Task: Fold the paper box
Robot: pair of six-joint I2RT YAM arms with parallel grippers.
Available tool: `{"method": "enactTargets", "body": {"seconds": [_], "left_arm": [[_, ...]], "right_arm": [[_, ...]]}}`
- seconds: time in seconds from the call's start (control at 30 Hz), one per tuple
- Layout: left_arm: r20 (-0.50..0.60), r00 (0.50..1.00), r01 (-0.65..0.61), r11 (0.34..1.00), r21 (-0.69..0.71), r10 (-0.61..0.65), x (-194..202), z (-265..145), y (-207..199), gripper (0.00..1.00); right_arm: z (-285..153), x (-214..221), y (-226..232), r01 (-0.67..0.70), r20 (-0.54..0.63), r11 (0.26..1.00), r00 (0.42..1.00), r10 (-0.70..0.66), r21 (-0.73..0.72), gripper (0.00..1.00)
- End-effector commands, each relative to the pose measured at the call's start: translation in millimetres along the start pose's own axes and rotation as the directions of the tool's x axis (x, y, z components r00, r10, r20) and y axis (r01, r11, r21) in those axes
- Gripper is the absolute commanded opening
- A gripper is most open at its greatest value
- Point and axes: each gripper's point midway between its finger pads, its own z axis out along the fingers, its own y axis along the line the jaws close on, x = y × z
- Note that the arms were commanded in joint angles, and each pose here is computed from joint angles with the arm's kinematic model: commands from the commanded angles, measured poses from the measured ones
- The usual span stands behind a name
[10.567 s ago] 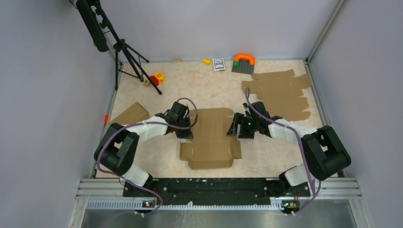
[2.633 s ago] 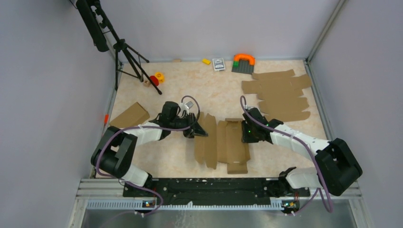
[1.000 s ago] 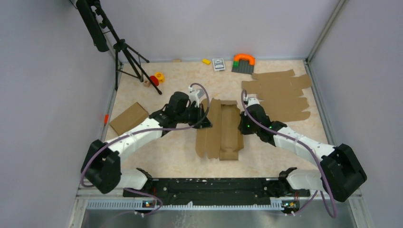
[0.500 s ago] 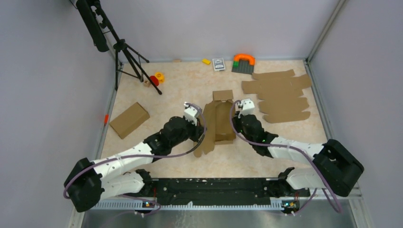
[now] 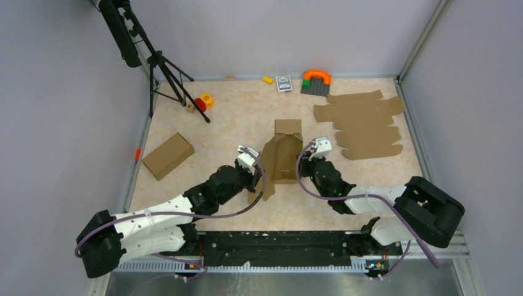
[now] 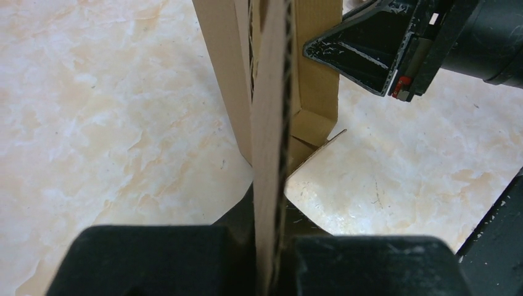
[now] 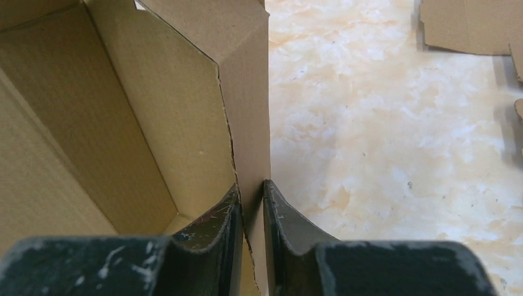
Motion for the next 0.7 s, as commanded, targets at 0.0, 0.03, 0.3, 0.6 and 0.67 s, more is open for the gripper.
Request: {"method": "enactTargets", "body": {"seconds": [0.0, 0.03, 0.3, 0.6, 0.67], "left_arm": [[-0.005, 1.000, -0.025, 0.999, -0.028, 0.025, 4.4, -6.7, 3.2, 0.00], [-0.016, 1.000, -0.025, 0.999, -0.028, 0.024, 7.6, -7.9, 3.0, 0.00], [-0.057, 0.998, -0.013, 1.000, 0.006, 0.013, 29.2, -19.8, -2.4, 0.00], [-0.043, 0.998, -0.032, 0.997, 0.064, 0.035, 37.0, -35.1, -14.4, 0.00], [-0.043, 0.998, -0.036, 0.998, 0.058, 0.039, 40.2, -36.2, -14.7, 0.00]], "right_arm": [[-6.9, -5.2, 21.2, -0.078, 0.043, 0.995, 0.996, 0.081, -0.067, 0.17], [-8.5, -2.2, 23.3, -0.079, 0.032, 0.994, 0.996, 0.081, -0.072, 0.18], [-20.5, 14.4, 31.4, -0.063, -0.063, 0.990, 0.997, 0.055, -0.124, 0.28], [-38.8, 36.7, 44.7, -0.108, -0.211, 0.973, 0.975, 0.064, -0.203, 0.37], [-40.7, 37.4, 47.2, -0.132, -0.217, 0.968, 0.973, 0.085, -0.215, 0.38]]}}
